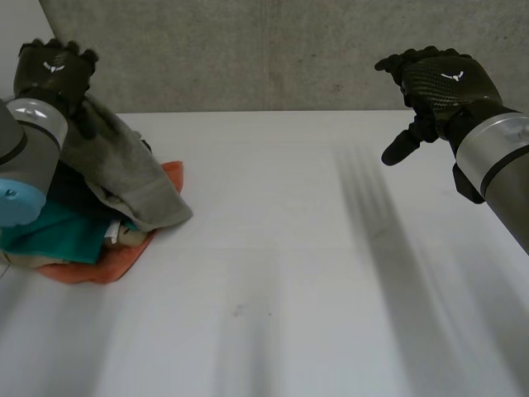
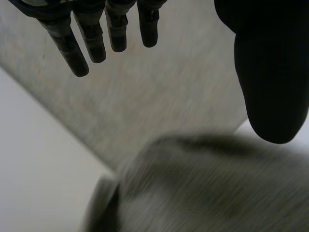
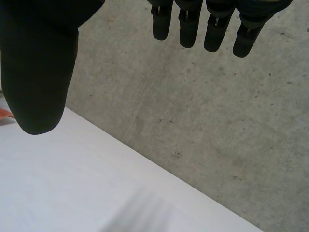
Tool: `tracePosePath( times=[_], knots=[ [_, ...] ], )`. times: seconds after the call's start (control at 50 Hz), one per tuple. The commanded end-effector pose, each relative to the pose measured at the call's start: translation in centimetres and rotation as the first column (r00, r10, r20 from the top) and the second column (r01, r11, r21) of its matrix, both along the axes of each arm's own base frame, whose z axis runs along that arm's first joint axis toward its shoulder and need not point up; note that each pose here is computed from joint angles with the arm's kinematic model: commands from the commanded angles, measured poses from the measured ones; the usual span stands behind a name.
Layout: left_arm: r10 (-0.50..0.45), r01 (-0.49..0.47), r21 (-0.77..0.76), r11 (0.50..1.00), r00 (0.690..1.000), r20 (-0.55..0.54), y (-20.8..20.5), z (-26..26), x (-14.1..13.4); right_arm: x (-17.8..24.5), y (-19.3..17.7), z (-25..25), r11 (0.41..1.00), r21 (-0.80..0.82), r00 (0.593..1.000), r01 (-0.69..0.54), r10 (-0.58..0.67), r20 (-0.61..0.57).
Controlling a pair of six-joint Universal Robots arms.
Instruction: Fold the laundry.
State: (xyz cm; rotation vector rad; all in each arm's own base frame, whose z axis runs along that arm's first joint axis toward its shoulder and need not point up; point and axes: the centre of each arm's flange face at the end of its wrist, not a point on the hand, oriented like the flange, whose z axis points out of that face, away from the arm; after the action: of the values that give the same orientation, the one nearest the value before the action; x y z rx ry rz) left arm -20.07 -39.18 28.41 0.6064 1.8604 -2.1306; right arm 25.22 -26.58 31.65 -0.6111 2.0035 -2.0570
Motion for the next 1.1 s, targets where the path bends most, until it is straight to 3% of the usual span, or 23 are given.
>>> tracePosePath(
  times=[0.02,0.18,0.26,0.34,0.4,0.52,0.58,0.6,0.66,0.68,0.72,0.8,0.9,1.0,1.1],
  knots=[
    [0.119,-0.118,-0.011,0.993,0.985,0.126,-6.5,-5.1,3.7,0.0,0.0,-0.3,1.0,0.009,1.0,-0.001,0.001,-0.004],
    [0.121,-0.116,-0.038,0.993,0.978,0.17,-8.5,-7.4,3.4,0.1,-0.3,-1.1,1.0,0.024,1.0,0.001,0.0,-0.028],
    [0.104,-0.091,-0.107,0.99,0.987,0.119,-7.5,-4.1,2.0,0.1,-0.3,-1.1,1.0,0.015,0.999,0.002,-0.001,-0.047],
    [0.003,-0.002,-0.219,0.976,1.0,0.006,-3.7,2.3,-1.4,0.0,-0.4,-1.1,1.0,0.006,0.998,0.004,-0.004,-0.06],
    [-0.09,0.063,-0.291,0.955,0.993,-0.08,-0.6,6.2,-3.6,0.0,-0.5,-1.1,1.0,0.004,0.998,0.006,-0.005,-0.064],
    [-0.286,0.198,-0.371,0.907,0.937,-0.2,6.0,11.3,-7.6,-0.2,-0.7,-0.9,1.0,-0.003,0.998,0.013,-0.013,-0.063],
    [-0.39,0.295,-0.338,0.894,0.884,-0.259,9.1,10.7,-10.3,-0.3,-0.8,-0.8,1.0,-0.007,0.998,0.015,-0.015,-0.062],
    [-0.435,0.348,-0.307,0.886,0.853,-0.289,10.7,9.9,-11.7,-0.3,-0.8,-0.7,1.0,-0.011,0.998,0.016,-0.017,-0.06],
    [-0.495,0.446,-0.217,0.868,0.802,-0.335,13.5,7.5,-14.2,-0.4,-0.9,-0.5,1.0,-0.017,0.998,0.019,-0.02,-0.058],
    [-0.499,0.461,-0.191,0.867,0.798,-0.338,13.9,6.8,-14.5,-0.4,-0.9,-0.5,1.0,-0.018,0.998,0.021,-0.022,-0.057],
    [-0.5,0.488,-0.127,0.863,0.795,-0.343,14.5,4.8,-15.3,-0.7,-1.2,-0.3,0.999,-0.024,0.998,0.033,-0.034,-0.055],
    [-0.48,0.533,0.102,0.84,0.818,-0.318,15.4,-2.7,-17.5,-1.8,-2.2,-0.3,0.997,-0.024,0.996,0.068,-0.069,-0.055],
    [-0.47,0.533,0.376,0.758,0.846,-0.253,17.8,-10.4,-18.9,-2.3,-3.3,-1.4,0.996,-0.001,0.992,0.09,-0.09,-0.088],
    [-0.463,0.521,0.428,0.739,0.854,-0.24,18.5,-11.0,-18.7,-2.2,-4.4,-3.4,0.995,0.02,0.979,0.099,-0.094,-0.183],
    [-0.459,0.527,0.346,0.776,0.848,-0.264,18.9,-6.6,-17.6,-2.3,-4.3,-4.0,0.994,0.039,0.965,0.1,-0.088,-0.247]
  ],
)
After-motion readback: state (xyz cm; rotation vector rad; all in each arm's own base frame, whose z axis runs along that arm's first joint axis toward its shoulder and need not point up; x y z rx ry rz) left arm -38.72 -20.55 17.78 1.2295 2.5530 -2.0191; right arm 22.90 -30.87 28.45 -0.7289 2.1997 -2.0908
